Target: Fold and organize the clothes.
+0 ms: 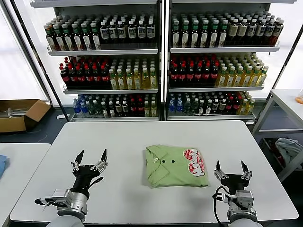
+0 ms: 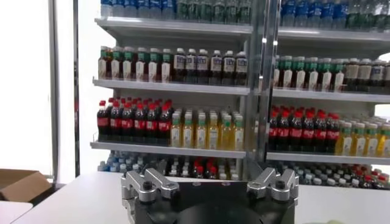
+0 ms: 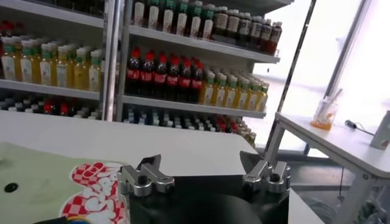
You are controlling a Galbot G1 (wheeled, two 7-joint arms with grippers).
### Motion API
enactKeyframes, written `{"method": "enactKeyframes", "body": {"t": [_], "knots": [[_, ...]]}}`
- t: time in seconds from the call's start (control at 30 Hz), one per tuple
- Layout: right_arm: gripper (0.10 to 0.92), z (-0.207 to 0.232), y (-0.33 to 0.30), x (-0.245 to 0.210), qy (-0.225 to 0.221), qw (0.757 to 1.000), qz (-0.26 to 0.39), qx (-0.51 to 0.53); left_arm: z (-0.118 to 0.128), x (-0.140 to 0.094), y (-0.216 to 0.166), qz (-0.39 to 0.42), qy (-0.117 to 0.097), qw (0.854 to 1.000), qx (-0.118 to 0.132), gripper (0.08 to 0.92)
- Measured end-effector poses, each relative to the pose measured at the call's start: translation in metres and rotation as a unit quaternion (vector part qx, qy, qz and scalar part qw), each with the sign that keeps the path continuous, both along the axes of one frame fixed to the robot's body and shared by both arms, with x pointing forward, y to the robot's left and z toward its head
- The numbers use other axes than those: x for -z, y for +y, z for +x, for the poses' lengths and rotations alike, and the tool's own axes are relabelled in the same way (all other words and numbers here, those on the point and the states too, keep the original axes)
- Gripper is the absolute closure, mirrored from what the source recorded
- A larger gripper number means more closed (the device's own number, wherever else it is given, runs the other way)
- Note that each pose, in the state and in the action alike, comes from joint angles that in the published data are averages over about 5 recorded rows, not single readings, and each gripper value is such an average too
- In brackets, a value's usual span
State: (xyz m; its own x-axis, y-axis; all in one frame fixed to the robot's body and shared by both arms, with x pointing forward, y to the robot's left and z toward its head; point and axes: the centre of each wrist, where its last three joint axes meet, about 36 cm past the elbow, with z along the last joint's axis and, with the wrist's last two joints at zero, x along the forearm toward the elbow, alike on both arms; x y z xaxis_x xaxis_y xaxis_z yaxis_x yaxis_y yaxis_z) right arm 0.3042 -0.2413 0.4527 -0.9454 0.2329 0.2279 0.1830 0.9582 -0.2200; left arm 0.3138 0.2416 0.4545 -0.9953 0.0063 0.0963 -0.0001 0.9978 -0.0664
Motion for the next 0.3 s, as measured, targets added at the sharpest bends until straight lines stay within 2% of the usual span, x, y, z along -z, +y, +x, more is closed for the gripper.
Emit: {"method": "enactKeyframes", "body": {"t": [0.3], "knots": [[0.200, -0.0031, -0.0014, -0.0019, 0.004, 1.000, -0.005, -0.006, 0.0000, -0.0007, -0.0008, -0.003, 0.001, 1.000, 0.003, 0.177]]}}
